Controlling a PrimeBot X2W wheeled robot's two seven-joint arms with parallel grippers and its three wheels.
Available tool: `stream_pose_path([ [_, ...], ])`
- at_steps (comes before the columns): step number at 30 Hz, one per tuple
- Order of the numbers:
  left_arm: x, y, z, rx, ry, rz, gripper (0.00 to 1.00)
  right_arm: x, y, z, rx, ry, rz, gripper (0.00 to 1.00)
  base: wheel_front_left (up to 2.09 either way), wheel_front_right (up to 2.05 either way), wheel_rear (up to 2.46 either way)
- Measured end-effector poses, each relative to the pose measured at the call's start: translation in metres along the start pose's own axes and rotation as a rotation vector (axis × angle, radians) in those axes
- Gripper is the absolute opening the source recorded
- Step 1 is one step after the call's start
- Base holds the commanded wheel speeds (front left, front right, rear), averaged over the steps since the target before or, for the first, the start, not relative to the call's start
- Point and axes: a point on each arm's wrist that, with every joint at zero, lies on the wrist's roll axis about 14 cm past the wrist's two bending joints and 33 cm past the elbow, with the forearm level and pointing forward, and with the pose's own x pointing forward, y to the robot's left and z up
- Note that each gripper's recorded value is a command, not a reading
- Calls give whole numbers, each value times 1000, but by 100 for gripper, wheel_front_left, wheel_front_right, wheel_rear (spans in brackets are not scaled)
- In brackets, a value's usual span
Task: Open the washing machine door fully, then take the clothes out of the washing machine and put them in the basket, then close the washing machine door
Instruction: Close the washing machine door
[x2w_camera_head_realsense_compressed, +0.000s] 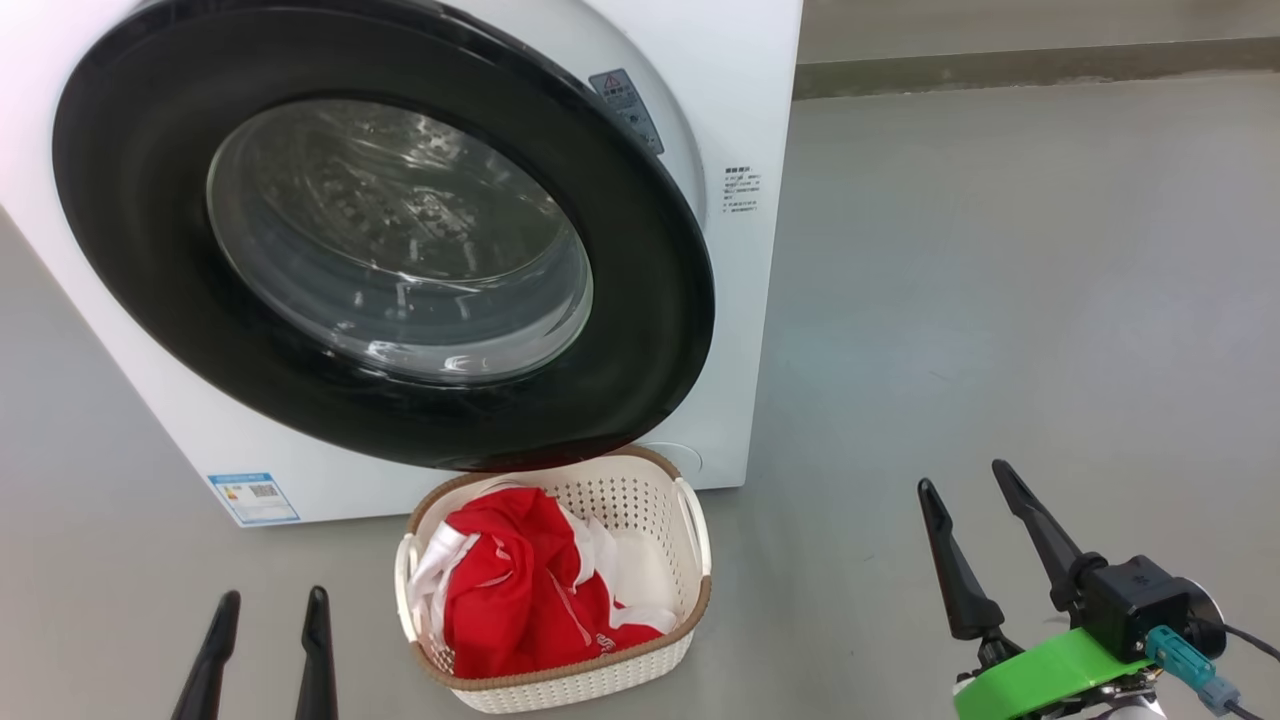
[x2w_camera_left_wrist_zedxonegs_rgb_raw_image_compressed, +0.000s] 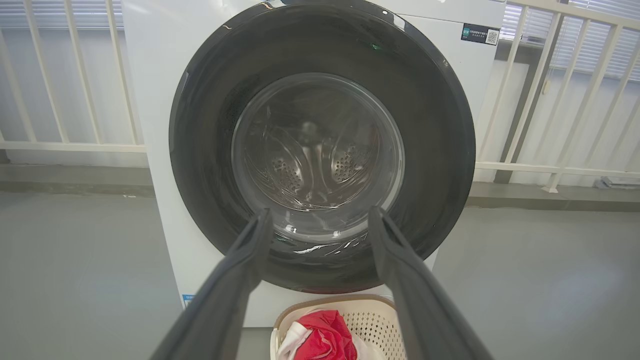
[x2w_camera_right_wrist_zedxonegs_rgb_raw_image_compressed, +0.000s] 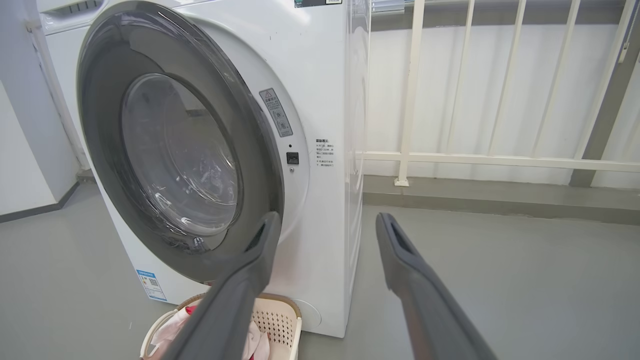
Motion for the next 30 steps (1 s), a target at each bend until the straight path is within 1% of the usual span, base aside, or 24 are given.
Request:
stream_pose_path([
  [12, -5, 0, -18, -7, 57, 6, 100, -5, -1, 0, -16, 1, -2, 100, 0, 0, 0],
  [22, -8, -2, -20, -15, 61, -1, 100, -5, 2, 1, -16, -3, 7, 100, 0, 0, 0],
  [23, -8, -2, -19, -16, 60, -5, 100, -5, 3, 1, -15, -2, 9, 90, 0, 0, 0],
  [25, -10, -2, -18, -16, 57, -2, 100, -5, 5, -1, -14, 4, 15, 40, 0, 0, 0],
  [26, -10, -1, -18, -17, 55, -1, 100, -4, 7, -3, -13, 9, 22, 20, 0, 0, 0],
  [27, -11, -1, -17, -18, 53, -2, 100, -4, 10, -4, -12, 13, 30, 7, 0, 0, 0],
  [28, -12, -1, -16, -19, 51, -1, 100, -4, 13, -5, -11, 18, 40, 0, 0, 0, 0],
  [30, -14, 0, -16, -21, 48, 1, 100, -2, 18, -8, -9, 27, 56, 0, 0, 0, 0],
])
